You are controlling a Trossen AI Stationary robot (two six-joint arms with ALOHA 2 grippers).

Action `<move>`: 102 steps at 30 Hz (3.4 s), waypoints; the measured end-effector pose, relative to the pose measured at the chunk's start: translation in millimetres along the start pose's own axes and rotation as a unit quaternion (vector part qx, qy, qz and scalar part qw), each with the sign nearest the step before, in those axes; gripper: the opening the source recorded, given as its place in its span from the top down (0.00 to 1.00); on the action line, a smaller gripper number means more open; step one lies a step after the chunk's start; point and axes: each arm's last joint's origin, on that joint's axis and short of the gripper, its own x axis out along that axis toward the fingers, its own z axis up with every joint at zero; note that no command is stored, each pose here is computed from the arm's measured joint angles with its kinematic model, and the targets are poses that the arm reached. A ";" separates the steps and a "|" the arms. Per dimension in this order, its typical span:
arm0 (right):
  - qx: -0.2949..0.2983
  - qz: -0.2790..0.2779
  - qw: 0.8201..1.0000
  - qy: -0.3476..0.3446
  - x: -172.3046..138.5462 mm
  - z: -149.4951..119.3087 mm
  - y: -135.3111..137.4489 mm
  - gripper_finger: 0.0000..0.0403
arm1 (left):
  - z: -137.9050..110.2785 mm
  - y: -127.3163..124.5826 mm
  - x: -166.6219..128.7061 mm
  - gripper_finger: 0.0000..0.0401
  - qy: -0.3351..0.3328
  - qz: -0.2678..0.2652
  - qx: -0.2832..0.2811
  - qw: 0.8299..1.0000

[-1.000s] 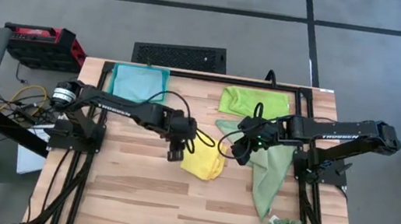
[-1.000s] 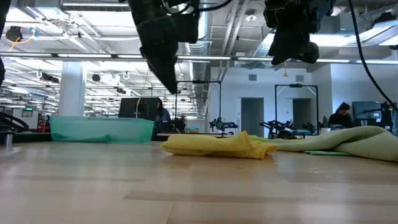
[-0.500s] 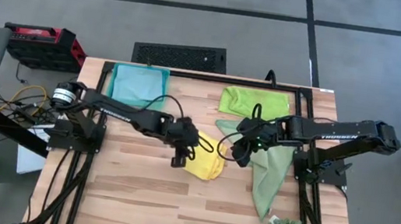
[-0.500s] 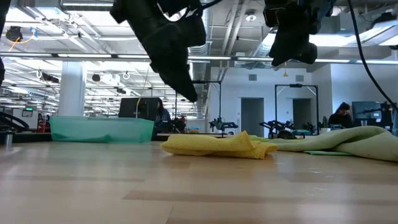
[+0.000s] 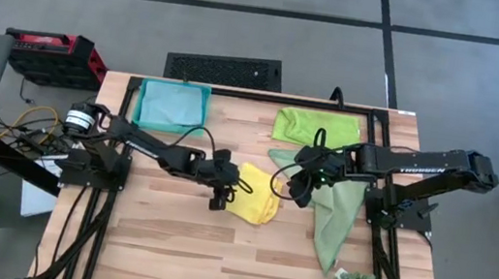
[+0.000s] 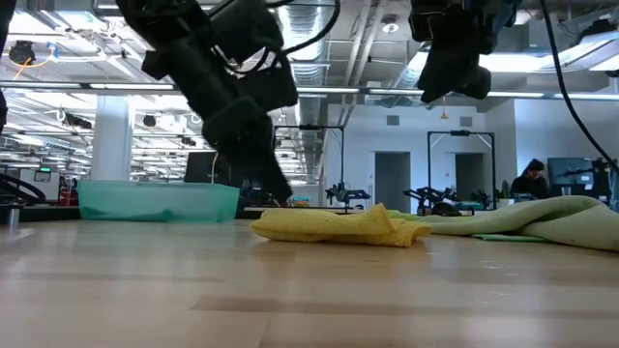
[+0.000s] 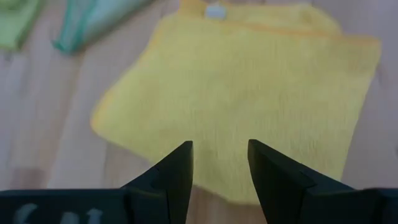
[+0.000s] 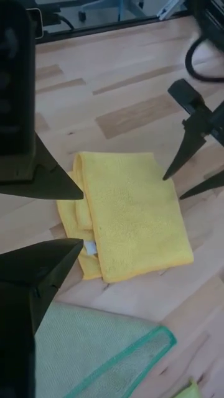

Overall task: Fold microfiber towels
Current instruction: Stack the folded yellow microfiber on top of the blue microfiber towel

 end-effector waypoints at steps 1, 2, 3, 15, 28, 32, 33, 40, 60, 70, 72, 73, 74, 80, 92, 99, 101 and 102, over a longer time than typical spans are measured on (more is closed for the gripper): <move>0.000 0.000 1.000 0.000 0.0 0.2 -0.4 0.67 | -3.0 0.0 0.5 0.64 0.005 0.000 -0.009 1.000; 0.001 -0.001 1.000 -0.001 0.0 0.5 -0.8 0.67 | -5.1 0.0 0.9 0.64 0.008 0.000 -0.016 1.000; 0.001 -0.001 1.000 -0.001 0.0 0.6 -0.8 0.67 | -6.9 0.0 1.3 0.64 0.010 0.000 -0.022 1.000; 0.002 -0.001 1.000 -0.008 0.0 1.7 -0.4 0.67 | -10.0 -8.8 16.6 0.64 -0.012 -0.017 0.014 1.000; 0.007 0.006 1.000 -0.018 -0.2 3.6 0.9 0.67 | -17.4 -10.4 31.2 0.64 0.053 -0.009 -0.010 0.999; 0.007 0.006 1.000 -0.018 -0.2 3.6 0.9 0.67 | -19.2 -9.5 28.5 0.64 0.068 -0.004 -0.055 0.996; 0.007 0.006 1.000 -0.018 -0.2 3.6 0.9 0.67 | -19.7 -9.2 27.6 0.64 0.073 -0.002 -0.064 0.995; 0.007 0.006 1.000 -0.018 -0.2 3.6 0.8 0.67 | -29.1 -5.5 7.2 0.64 0.152 0.010 -0.054 0.987; 0.003 0.007 1.000 -0.018 -0.3 3.7 0.9 0.67 | -8.9 29.6 -46.8 0.64 0.165 -0.023 0.030 0.986; 0.003 0.008 1.000 -0.020 -0.3 4.1 1.2 0.67 | -12.3 75.8 -67.3 0.64 0.174 -0.104 -0.260 0.944; 0.002 0.008 1.000 -0.020 -0.3 4.1 1.2 0.67 | -13.4 82.9 -67.6 0.64 0.174 -0.092 -0.291 0.936; 0.002 0.008 1.000 -0.020 -0.3 4.1 1.1 0.67 | -14.0 86.3 -67.8 0.64 0.173 -0.086 -0.301 0.934; 0.002 0.008 1.000 -0.020 -0.3 4.1 1.2 0.67 | -14.5 89.3 -68.0 0.64 0.172 -0.083 -0.311 0.931; 0.001 0.008 1.000 -0.020 -0.3 4.1 1.2 0.67 | -35.6 97.7 -60.9 0.64 0.182 -0.070 -0.376 0.906; -0.011 0.009 1.000 -0.020 -0.3 4.0 1.2 0.67 | -69.8 89.4 -44.7 0.64 0.171 -0.058 -0.421 0.889; -0.010 0.008 1.000 -0.019 -0.3 4.0 1.2 0.67 | -77.0 86.2 -37.8 0.64 0.165 -0.062 -0.416 0.892; -0.011 0.008 1.000 -0.019 -0.3 4.0 1.2 0.67 | -78.8 84.7 -34.8 0.64 0.170 -0.063 -0.415 0.892; -0.011 0.008 1.000 -0.019 -0.3 3.9 1.2 0.67 | -78.4 84.2 -31.9 0.64 0.167 -0.070 -0.414 0.892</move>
